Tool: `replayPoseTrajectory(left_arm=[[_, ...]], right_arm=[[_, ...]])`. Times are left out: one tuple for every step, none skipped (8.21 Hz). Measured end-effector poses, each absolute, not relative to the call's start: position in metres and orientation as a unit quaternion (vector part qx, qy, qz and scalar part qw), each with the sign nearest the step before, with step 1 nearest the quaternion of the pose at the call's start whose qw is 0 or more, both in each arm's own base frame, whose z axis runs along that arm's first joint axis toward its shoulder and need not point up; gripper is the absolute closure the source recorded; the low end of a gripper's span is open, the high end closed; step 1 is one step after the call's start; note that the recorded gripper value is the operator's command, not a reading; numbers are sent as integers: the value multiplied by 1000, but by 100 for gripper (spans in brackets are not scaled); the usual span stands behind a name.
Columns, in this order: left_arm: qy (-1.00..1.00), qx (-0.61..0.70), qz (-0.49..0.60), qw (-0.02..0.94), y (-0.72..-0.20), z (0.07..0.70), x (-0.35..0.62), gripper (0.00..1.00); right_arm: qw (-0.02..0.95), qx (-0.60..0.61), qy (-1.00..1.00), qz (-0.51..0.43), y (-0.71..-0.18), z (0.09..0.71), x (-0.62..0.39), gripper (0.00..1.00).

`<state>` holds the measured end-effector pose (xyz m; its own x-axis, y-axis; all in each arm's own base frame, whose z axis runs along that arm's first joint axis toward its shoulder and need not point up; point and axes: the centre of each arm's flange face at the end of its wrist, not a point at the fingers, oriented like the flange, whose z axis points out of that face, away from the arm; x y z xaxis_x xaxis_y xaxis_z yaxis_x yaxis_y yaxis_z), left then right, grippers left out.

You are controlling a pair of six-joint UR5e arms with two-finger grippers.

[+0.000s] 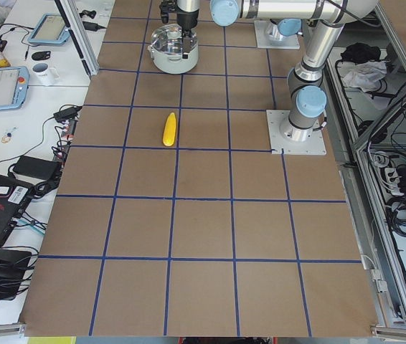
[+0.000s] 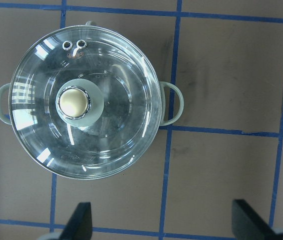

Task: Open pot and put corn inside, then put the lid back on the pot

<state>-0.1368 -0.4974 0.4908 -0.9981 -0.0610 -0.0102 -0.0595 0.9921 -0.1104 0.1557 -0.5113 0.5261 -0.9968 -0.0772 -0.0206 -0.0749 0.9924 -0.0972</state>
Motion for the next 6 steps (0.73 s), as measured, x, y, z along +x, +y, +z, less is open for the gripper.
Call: replayPoseTrajectory(left_arm=[[998,-30,-56,6,-497,492,-137,0],[998,-31,-56,6,-497,491,-137,0],[998,-32,-58,5,-497,492,-136,0],[997,-37,-61,5,-498,493,-134,0],[997,-45,-66,5,-500,494,-130,0],[996,-58,-73,5,-504,493,-122,0]], right_arm=[[12,-38,998,-48,-512,526,156,2],[12,-38,998,-49,-512,526,156,2],[12,-39,998,-50,-513,525,156,2],[12,-40,998,-50,-513,525,156,2],[12,-40,998,-50,-513,525,156,2],[12,-40,998,-50,-513,525,156,2]])
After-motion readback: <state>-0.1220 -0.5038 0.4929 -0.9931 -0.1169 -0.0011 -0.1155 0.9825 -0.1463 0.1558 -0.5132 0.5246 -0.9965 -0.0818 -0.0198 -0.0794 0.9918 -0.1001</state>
